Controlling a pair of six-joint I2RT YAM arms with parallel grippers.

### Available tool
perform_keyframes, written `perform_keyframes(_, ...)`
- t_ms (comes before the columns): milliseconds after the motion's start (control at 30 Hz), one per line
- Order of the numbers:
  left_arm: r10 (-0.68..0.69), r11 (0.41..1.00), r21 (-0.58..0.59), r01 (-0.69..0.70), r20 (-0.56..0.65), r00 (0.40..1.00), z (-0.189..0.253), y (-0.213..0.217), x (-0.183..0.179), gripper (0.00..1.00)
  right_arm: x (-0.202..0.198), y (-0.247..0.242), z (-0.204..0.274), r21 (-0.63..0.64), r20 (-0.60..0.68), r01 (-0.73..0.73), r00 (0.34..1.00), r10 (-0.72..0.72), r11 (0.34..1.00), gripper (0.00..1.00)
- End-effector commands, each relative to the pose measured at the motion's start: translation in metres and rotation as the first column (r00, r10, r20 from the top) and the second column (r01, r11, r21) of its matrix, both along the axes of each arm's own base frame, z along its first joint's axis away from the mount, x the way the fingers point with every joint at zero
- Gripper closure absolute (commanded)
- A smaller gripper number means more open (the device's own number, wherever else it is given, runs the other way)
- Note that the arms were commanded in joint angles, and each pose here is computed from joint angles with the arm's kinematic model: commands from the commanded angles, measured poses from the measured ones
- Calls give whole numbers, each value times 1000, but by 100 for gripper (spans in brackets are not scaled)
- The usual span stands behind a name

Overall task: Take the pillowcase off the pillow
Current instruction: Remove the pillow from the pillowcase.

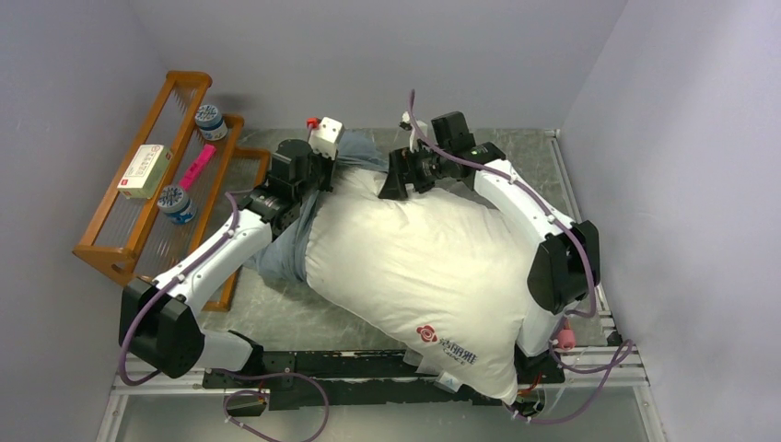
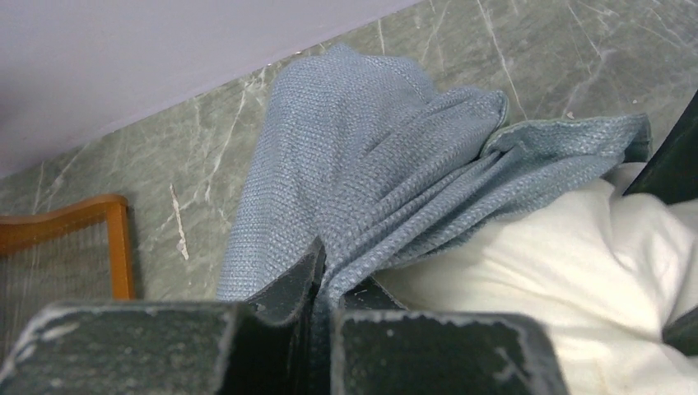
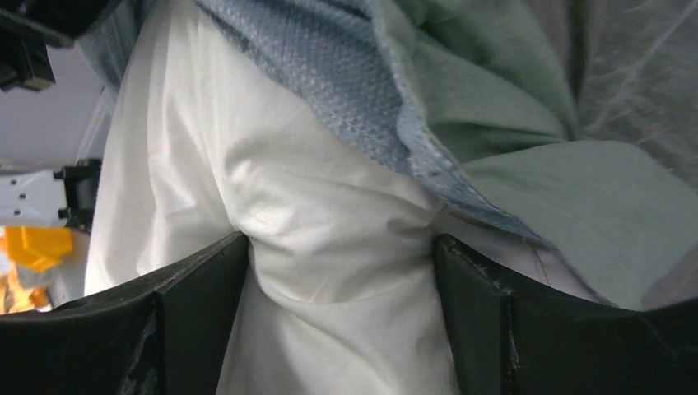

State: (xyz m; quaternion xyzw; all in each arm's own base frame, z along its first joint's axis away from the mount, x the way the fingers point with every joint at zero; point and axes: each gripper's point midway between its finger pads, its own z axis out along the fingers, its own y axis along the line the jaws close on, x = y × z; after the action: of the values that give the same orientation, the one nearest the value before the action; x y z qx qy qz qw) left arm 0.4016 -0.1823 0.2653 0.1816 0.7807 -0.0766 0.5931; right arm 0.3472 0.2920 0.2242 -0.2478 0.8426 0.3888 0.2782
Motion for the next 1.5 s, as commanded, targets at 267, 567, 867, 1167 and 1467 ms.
perform_keyframes(267, 37, 999, -40, -33, 95, 995, 31, 10, 2, 95, -77, 27, -7, -6, -42, -347, 937, 347, 938, 94)
perform_keyframes(567, -124, 987, -83, 140, 177, 976, 64, -15, -12, 59, -85, 32, 19, -47, 94, -384, 917, 387, 922, 100)
perform_keyframes(867, -436, 892, -12, 452, 236, 868, 88, -58, -40, 28, -90, 27, 27, -89, 157, -394, 902, 403, 915, 100)
perform_keyframes(1167, -473, 876, -34, 482, 144, 869, 69, -71, -30, 40, -97, 23, 37, -93, 224, -405, 882, 415, 910, 100)
perform_keyframes(1467, -193, 979, -48, 197, 74, 978, 62, -39, 11, 95, -108, 9, 42, -124, 309, -403, 853, 422, 907, 100)
